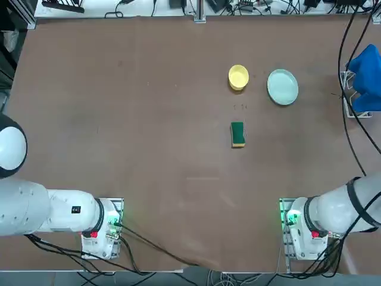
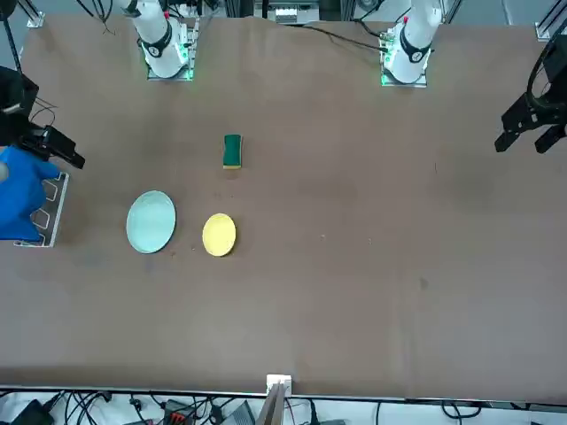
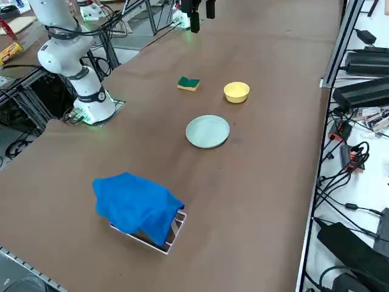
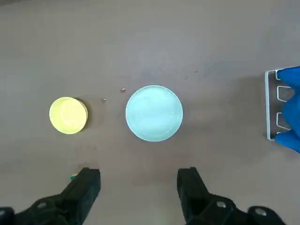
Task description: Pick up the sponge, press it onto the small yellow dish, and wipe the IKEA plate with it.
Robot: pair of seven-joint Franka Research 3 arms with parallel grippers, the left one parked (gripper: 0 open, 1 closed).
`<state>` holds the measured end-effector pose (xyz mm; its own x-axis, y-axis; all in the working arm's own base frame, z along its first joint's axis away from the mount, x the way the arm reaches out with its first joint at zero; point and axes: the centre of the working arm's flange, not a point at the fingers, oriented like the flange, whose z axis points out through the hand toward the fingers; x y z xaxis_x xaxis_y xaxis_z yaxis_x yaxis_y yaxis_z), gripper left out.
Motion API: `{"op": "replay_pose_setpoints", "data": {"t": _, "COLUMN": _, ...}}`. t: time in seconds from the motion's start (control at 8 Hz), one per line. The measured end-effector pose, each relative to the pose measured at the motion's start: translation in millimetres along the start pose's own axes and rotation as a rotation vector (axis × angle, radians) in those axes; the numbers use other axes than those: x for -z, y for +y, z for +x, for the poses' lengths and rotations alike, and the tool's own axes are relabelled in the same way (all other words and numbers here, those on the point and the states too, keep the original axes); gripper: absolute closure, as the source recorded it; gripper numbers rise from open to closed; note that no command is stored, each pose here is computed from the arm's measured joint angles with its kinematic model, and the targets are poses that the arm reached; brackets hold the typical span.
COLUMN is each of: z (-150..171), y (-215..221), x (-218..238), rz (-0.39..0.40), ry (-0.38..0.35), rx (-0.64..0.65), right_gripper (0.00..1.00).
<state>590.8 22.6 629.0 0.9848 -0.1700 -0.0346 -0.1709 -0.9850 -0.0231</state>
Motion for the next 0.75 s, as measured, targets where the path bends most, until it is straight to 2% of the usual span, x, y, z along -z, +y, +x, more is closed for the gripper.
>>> {"op": "replay_pose_setpoints", "data": {"t": 0.75, "z": 0.0, "y": 0.1, "x": -0.1, "rz": 0.000, "ry": -0.001, "rx": 0.000, "right_gripper": 0.00}}
